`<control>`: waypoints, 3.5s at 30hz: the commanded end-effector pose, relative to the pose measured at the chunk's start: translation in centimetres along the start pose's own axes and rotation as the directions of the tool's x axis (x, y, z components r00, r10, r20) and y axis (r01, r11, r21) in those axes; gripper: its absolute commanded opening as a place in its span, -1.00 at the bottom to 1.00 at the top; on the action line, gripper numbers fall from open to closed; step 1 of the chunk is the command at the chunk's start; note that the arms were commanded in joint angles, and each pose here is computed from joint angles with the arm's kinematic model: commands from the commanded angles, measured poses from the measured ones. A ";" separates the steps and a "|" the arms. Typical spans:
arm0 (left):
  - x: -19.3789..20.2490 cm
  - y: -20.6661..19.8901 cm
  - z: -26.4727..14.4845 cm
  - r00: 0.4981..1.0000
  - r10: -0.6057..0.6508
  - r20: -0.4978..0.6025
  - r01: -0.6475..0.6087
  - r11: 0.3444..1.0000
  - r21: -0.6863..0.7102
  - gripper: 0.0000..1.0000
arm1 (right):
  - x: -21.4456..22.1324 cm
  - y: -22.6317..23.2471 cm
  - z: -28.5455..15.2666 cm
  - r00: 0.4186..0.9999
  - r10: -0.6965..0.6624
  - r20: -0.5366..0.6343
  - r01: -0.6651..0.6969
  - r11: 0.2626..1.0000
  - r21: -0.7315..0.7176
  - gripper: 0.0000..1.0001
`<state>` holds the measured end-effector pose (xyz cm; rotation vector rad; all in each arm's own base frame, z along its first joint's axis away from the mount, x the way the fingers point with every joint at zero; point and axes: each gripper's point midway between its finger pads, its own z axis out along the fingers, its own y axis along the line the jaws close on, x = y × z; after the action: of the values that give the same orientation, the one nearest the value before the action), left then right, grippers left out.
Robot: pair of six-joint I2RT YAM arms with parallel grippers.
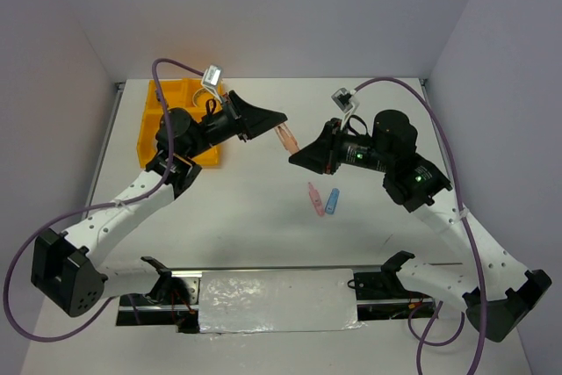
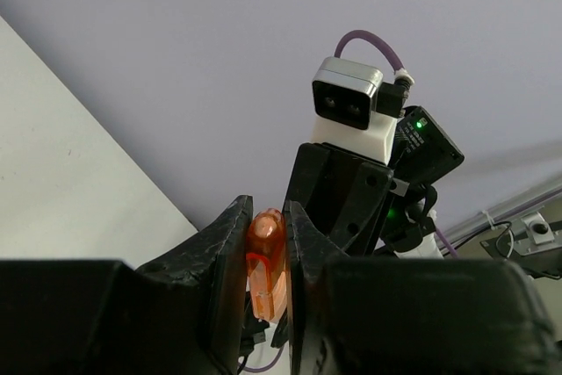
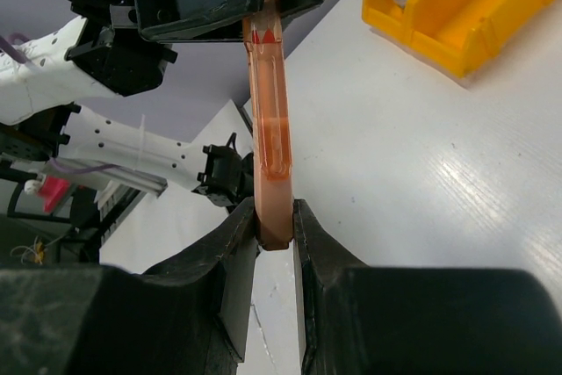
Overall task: Sort the stationery into containers
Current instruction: Close the pen cap on the pen, then place the pen in the storage box.
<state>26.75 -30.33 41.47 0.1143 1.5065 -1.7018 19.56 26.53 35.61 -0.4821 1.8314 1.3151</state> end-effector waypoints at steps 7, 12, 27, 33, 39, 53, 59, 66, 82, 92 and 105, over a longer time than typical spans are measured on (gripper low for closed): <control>-0.3 -1.8 -0.6 0.999 0.032 0.007 -0.032 0.999 0.016 -0.96 | -3.1 2.0 -0.2 0.996 -0.046 0.081 0.048 0.998 -0.031 -1.00; 0.3 -1.3 -0.5 1.000 0.008 -0.007 -0.008 1.000 0.009 -1.00 | -3.9 2.7 -0.4 0.992 -0.059 0.114 0.065 0.996 -0.053 -1.00; 1.8 -2.2 -0.1 1.000 -0.018 -0.013 0.018 1.000 0.018 -1.00 | -7.0 3.3 -0.3 0.964 -0.052 0.262 0.070 0.996 -0.059 -1.00; 3.0 -2.3 0.1 0.999 -0.008 -0.051 0.009 1.000 0.027 -1.00 | -8.3 3.8 0.3 0.963 -0.083 0.255 0.102 0.993 -0.059 -1.00; 4.6 -2.2 -0.3 0.992 0.053 -0.115 -0.049 0.998 0.034 -1.00 | -9.4 4.1 0.1 0.961 -0.120 0.251 0.130 0.991 -0.025 -1.00; 9.4 -1.4 -0.6 0.958 0.136 -0.251 -0.128 0.991 0.047 -1.00 | -12.5 6.4 1.0 0.948 -0.195 0.252 0.222 0.971 -0.083 -1.00; 13.2 -0.4 -1.4 0.947 0.115 -0.301 -0.111 0.993 0.028 -1.00 | -15.4 8.0 1.5 0.928 -0.203 0.312 0.255 0.957 -0.135 -1.00; 10.4 0.2 -1.8 0.974 0.121 -0.190 -0.145 0.982 -0.119 -1.00 | -13.2 8.0 1.8 0.946 -0.175 0.272 0.236 0.949 -0.211 -0.68; -0.9 3.6 -4.0 0.989 0.137 0.048 -0.105 0.902 -0.418 -1.00 | -9.3 -0.5 0.5 0.961 -0.128 0.245 0.111 0.991 0.080 0.26; -11.9 23.8 -17.3 0.902 0.335 -0.273 -0.311 0.066 -0.948 -1.00 | -6.7 -5.1 -4.1 0.969 -0.121 0.214 0.041 0.937 0.346 0.32; -14.8 34.4 -18.7 0.917 0.234 -0.324 -0.327 -0.029 -0.945 -1.00 | -2.8 -4.0 -7.6 0.980 -0.147 0.136 0.086 0.923 0.375 0.33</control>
<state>48.31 -4.39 15.50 -0.3171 2.2787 0.0588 21.85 18.29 37.52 -0.2466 1.7966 0.9073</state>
